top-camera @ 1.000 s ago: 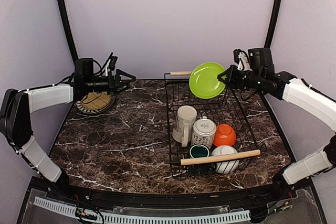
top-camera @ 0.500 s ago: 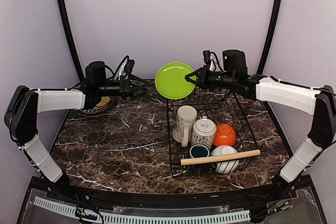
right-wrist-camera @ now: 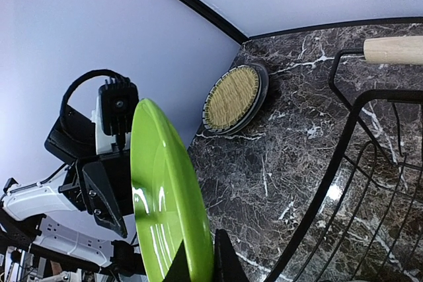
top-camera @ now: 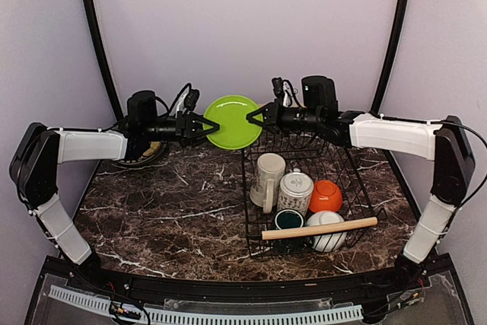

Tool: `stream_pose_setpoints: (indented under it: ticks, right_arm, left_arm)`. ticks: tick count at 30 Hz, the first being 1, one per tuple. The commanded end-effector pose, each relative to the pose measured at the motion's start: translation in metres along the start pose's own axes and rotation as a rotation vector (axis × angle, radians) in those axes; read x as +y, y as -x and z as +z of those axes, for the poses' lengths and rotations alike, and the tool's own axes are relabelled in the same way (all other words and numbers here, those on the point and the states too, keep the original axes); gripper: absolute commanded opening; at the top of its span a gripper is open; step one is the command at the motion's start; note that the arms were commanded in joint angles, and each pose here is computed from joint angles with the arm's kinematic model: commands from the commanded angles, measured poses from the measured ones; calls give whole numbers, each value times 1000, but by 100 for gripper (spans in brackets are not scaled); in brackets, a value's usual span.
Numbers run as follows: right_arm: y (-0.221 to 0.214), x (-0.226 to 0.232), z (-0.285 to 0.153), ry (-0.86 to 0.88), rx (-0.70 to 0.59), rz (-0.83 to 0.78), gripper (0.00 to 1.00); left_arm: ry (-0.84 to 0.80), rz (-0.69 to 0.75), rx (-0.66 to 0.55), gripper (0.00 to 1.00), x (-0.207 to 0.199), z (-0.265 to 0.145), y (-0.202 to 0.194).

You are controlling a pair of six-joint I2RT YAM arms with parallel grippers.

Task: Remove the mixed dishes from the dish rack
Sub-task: Pass from the right arm to the left, then place the plate on the plate.

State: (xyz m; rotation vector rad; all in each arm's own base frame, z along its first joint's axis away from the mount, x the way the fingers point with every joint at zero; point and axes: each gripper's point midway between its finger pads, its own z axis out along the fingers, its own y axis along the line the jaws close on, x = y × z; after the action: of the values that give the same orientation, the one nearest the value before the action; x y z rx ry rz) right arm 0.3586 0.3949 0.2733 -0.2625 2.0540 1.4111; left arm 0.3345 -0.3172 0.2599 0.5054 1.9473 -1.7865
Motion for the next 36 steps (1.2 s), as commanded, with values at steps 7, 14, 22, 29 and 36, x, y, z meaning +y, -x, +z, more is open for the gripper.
stream_pose_setpoints:
  ticks: [7, 14, 22, 29, 36]
  right_arm:
    - [11, 19, -1, 21, -35, -43, 0]
    - [12, 6, -22, -104, -60, -97, 44]
    - [16, -4, -53, -232, -90, -161, 72]
    - [15, -10, -75, -301, -113, -194, 78]
    - [9, -16, -84, -327, -116, -198, 78]
  left_arm:
    - [38, 64, 23, 6, -4, 0, 0]
    - [145, 134, 33, 1, 2, -9, 3]
    - [211, 170, -66, 1, 7, -43, 30]
    - [417, 122, -227, 1, 44, -104, 62]
    - [858, -89, -335, 1, 122, -206, 67]
